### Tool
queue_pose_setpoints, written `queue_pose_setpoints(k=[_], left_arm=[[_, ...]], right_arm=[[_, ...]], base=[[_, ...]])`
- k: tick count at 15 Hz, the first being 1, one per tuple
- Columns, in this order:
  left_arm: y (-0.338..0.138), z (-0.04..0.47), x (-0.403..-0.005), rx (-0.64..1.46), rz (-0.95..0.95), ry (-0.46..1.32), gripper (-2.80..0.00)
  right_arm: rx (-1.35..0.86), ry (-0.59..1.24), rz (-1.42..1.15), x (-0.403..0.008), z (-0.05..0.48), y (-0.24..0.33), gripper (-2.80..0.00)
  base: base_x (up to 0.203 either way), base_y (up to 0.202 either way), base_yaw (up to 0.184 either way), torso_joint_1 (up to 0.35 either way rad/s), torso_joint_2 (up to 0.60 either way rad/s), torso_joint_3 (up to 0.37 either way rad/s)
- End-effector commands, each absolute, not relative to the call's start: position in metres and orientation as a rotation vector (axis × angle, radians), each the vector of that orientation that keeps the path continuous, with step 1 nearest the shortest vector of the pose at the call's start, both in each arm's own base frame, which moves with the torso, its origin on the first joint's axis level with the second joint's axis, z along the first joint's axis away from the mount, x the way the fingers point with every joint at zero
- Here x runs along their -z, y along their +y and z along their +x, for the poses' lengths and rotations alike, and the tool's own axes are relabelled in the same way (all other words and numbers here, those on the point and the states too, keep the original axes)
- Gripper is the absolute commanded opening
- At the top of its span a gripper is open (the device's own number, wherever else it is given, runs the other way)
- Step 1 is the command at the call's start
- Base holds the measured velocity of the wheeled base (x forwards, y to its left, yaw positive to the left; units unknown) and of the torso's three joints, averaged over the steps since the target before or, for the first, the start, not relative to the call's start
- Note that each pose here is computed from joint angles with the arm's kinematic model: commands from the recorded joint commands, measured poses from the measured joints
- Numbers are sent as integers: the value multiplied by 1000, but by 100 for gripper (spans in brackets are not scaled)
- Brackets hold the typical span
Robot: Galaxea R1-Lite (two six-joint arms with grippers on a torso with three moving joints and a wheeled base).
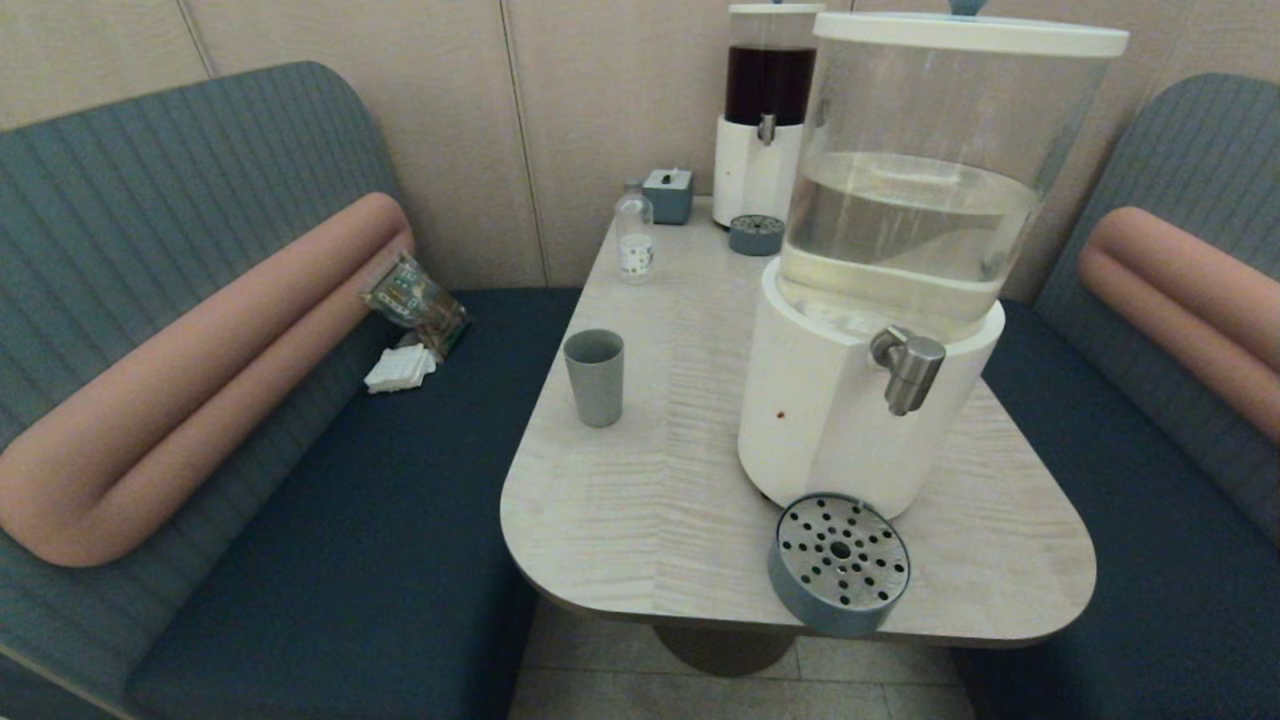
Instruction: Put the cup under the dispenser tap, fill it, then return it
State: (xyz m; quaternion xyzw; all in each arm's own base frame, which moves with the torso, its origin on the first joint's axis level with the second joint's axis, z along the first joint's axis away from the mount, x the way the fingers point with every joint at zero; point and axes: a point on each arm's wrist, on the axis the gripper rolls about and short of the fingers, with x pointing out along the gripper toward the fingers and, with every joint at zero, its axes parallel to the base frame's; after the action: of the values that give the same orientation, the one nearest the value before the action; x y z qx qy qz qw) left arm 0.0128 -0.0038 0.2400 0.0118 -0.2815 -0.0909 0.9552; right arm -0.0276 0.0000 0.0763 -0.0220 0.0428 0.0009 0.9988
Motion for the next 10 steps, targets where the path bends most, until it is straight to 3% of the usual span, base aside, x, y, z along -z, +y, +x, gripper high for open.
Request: queue_pose_setpoints(k=[1,4,10], left_arm=[[-2,-49,-216,153,66,-534,-280],[-3,-68,-169,107,200,-343,-280],[-1,-25,-77,39,237,34,-280]], right_arm=[[-2,86,-44,-76,-28,0,-280],[-2,85,-44,-76,-28,0,-280],[-2,86,-44,-76,-28,0,-280]], base=[[0,0,0,0,0,0],[0,0,0,0,0,0],[0,0,0,0,0,0]])
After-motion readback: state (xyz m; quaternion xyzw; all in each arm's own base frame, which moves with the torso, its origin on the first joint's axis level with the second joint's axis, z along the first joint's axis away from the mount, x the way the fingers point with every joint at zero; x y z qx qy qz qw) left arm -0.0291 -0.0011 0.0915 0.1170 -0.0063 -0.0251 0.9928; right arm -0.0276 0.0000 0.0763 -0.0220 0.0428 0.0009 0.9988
